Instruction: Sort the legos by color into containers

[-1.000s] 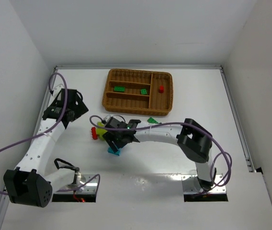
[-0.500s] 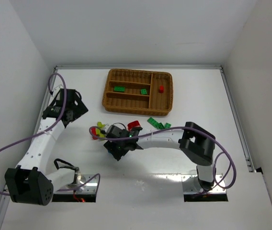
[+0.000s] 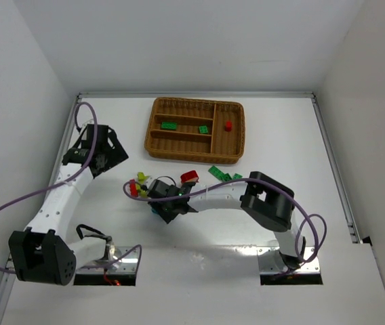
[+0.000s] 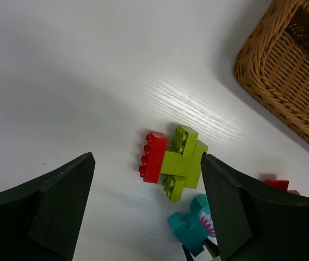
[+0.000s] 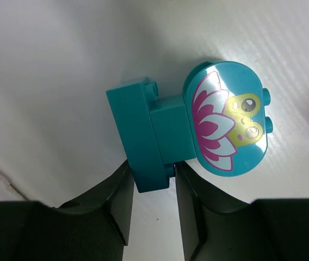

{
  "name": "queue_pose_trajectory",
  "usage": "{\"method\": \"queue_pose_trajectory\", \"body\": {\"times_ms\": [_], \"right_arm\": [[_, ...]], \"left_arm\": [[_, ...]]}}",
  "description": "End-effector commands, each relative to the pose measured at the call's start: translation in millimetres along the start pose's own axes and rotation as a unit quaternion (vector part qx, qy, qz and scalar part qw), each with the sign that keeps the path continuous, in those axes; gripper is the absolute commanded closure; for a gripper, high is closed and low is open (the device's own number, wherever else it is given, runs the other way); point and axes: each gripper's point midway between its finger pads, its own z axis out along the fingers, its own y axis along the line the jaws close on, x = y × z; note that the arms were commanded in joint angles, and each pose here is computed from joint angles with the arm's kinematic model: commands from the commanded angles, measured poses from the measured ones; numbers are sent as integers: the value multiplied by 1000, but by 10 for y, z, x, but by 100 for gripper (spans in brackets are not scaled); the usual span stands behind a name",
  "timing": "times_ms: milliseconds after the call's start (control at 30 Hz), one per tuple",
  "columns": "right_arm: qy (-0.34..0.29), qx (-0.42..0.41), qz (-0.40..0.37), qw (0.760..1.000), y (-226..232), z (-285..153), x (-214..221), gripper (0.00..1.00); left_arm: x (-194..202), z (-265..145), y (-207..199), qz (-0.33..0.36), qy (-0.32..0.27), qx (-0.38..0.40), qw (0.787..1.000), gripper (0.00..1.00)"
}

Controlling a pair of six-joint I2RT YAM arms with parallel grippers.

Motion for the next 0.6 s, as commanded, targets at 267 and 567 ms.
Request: {"method": "queue_pose_trajectory", "body": {"times_ms": [267, 567], "right_arm": [[-65, 20, 6, 998, -58, 37, -380, 66], [-138, 6, 3, 990, -86, -671, -595, 87]], "left_arm": [[8, 99, -134, 12, 27, 31, 999, 15], [12, 7, -374, 31, 71, 124, 989, 12]]}}
